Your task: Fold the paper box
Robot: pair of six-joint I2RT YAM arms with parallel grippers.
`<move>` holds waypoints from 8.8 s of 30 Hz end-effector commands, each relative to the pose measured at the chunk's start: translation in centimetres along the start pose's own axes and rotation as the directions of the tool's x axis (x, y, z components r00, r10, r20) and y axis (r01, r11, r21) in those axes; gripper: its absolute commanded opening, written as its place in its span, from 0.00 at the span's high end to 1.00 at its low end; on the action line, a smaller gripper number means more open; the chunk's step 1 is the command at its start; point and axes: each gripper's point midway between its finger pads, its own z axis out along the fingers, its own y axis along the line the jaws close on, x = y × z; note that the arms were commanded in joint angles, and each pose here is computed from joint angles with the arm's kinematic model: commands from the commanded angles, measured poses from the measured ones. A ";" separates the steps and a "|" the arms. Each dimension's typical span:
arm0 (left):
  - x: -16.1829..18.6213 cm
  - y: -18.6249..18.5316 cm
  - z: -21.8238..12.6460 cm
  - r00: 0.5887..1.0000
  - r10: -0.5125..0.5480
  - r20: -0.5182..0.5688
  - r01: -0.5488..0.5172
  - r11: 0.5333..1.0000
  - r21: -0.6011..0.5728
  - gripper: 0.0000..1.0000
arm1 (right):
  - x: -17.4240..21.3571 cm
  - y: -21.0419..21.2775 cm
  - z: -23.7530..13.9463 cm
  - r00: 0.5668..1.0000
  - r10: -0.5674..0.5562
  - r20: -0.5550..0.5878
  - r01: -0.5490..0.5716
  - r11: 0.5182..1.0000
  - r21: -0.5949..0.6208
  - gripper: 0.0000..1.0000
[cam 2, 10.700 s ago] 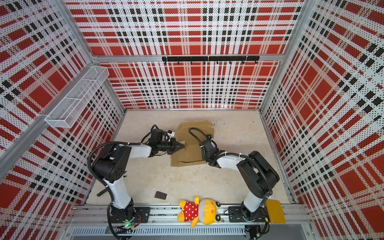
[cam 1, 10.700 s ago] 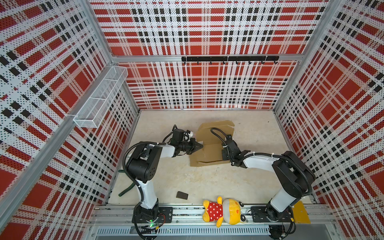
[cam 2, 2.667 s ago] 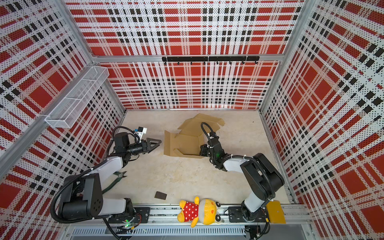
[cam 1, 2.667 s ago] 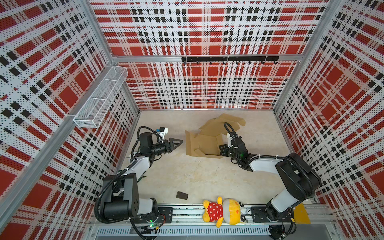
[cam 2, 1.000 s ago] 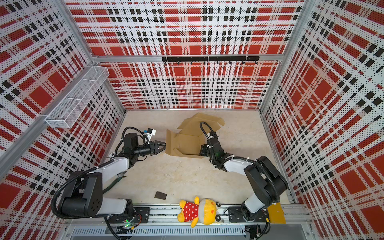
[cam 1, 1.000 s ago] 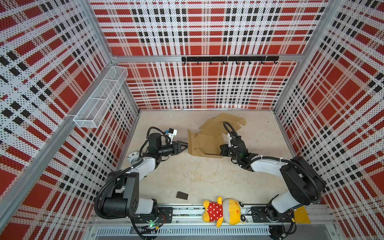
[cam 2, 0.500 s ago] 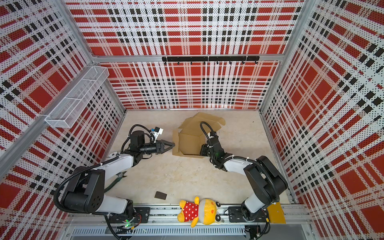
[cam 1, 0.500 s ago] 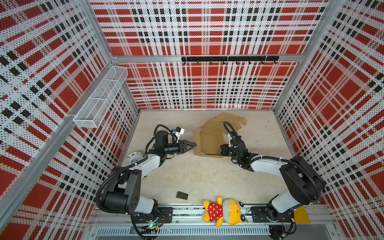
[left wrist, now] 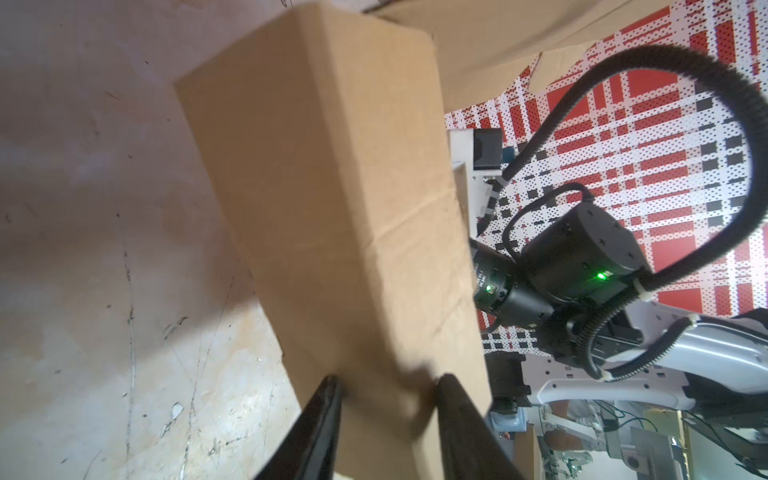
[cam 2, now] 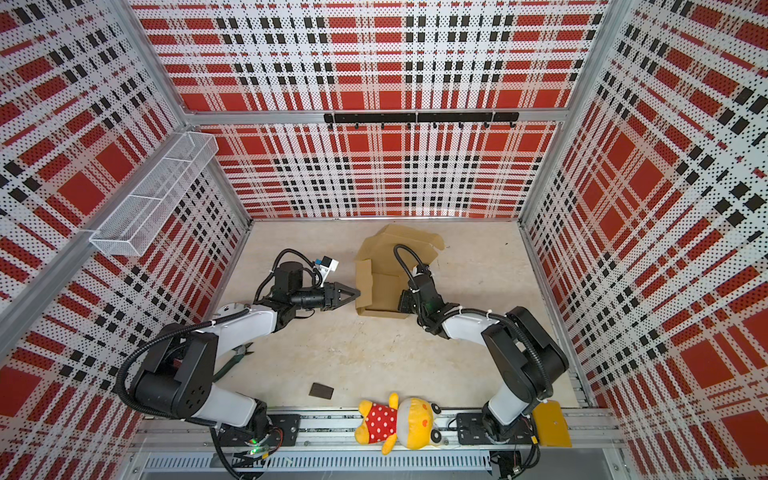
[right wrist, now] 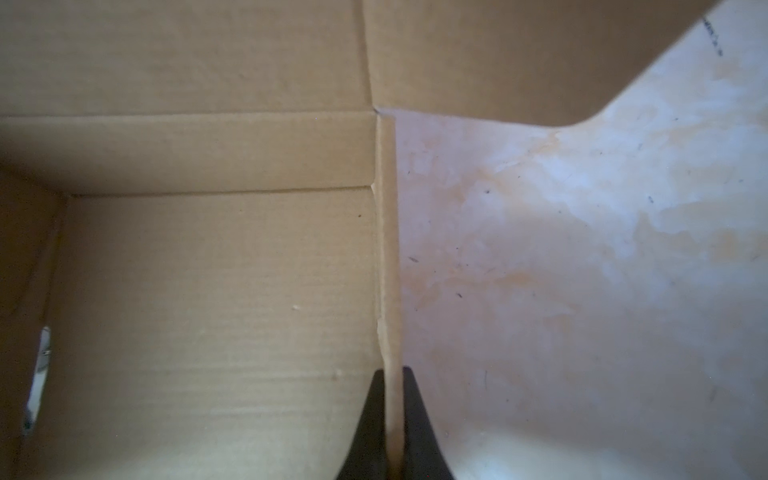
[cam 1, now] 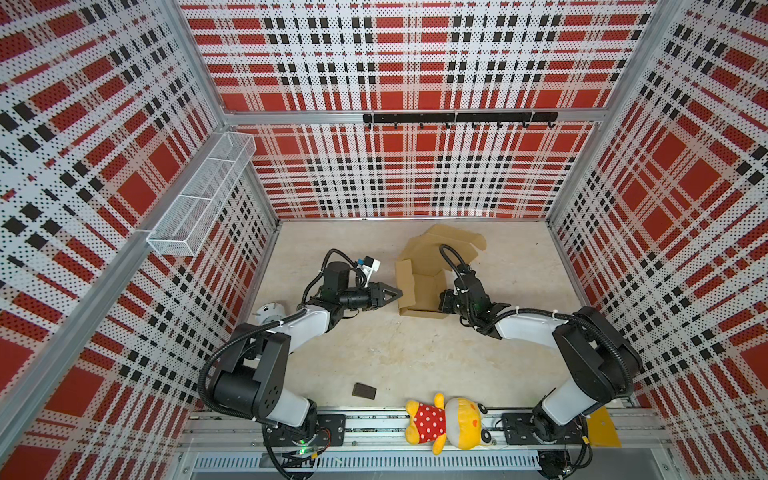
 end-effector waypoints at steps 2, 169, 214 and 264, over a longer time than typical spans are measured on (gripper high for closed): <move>0.3 1.3 1.0 1.000 -0.020 -0.011 0.019 0.995 -0.103 0.60 | -1.0 -0.4 0.1 0.999 -0.042 0.015 0.040 0.994 0.099 1.00; 0.7 6.9 10.5 0.818 0.322 -0.477 -0.572 0.366 -0.734 0.66 | 2.8 -4.1 -1.1 0.998 0.041 0.055 -0.061 0.891 0.450 1.00; -0.1 3.9 9.7 0.815 0.377 -0.440 -0.574 0.420 -0.703 0.47 | 2.3 -4.7 -1.6 0.999 0.030 0.043 -0.047 0.878 0.477 1.00; -15.6 -4.5 -0.3 0.641 0.768 -0.009 -0.763 0.635 -0.120 0.00 | -7.7 -12.3 -14.6 0.996 0.072 0.048 -0.080 0.979 0.187 0.22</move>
